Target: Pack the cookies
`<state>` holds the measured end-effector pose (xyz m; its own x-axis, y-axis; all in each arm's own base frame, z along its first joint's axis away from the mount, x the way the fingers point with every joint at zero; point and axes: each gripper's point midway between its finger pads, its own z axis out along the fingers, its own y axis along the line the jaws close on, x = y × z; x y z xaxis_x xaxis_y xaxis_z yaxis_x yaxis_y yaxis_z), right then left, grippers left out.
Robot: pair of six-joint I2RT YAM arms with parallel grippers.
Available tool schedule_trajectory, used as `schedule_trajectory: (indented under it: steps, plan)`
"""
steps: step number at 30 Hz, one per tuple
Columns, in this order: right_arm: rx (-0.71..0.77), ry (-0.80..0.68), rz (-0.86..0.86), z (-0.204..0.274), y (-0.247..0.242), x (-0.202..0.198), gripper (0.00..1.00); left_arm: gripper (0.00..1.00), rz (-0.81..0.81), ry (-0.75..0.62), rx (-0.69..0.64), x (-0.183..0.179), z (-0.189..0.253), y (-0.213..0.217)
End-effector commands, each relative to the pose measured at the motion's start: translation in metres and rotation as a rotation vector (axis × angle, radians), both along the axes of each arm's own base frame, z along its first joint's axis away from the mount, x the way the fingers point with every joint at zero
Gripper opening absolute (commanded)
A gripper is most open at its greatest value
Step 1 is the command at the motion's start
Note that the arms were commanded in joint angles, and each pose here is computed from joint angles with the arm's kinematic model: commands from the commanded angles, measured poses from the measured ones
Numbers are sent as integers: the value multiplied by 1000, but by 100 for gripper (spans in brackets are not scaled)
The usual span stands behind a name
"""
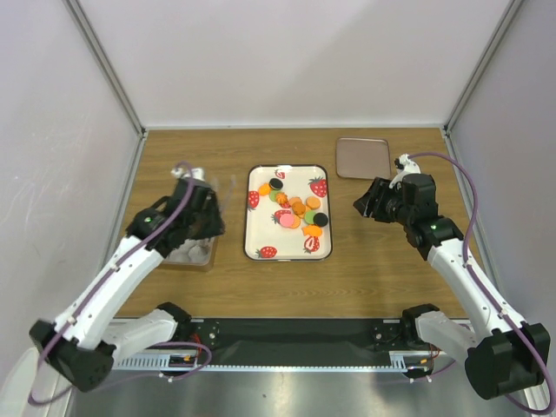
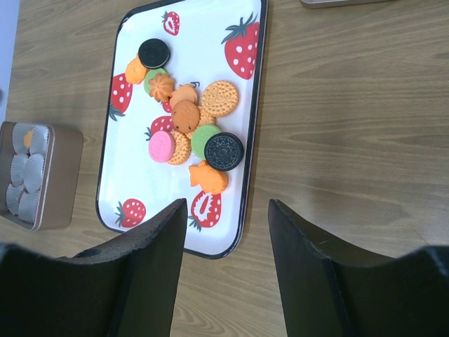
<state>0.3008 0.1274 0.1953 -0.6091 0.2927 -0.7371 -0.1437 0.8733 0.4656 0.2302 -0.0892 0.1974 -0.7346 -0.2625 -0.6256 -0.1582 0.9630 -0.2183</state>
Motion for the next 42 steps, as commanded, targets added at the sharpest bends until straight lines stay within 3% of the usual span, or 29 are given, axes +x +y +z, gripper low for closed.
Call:
schedule_trajectory:
  steps: [1,7,13,30,42]
  plan:
    - [-13,-39,1,6,0,5,56,49,-131,3,4,-8,9,-48]
    - [-22,-32,-8,3,-2,6,56,49,-363,93,31,-31,-15,-119]
    - [-27,-32,-9,3,-2,6,56,50,-429,131,32,-35,-33,-144]
    - [-25,-34,2,4,0,4,56,54,-426,158,110,-14,-50,-158]
    - [-27,-34,1,4,0,5,56,54,-429,181,96,-3,-58,-158]
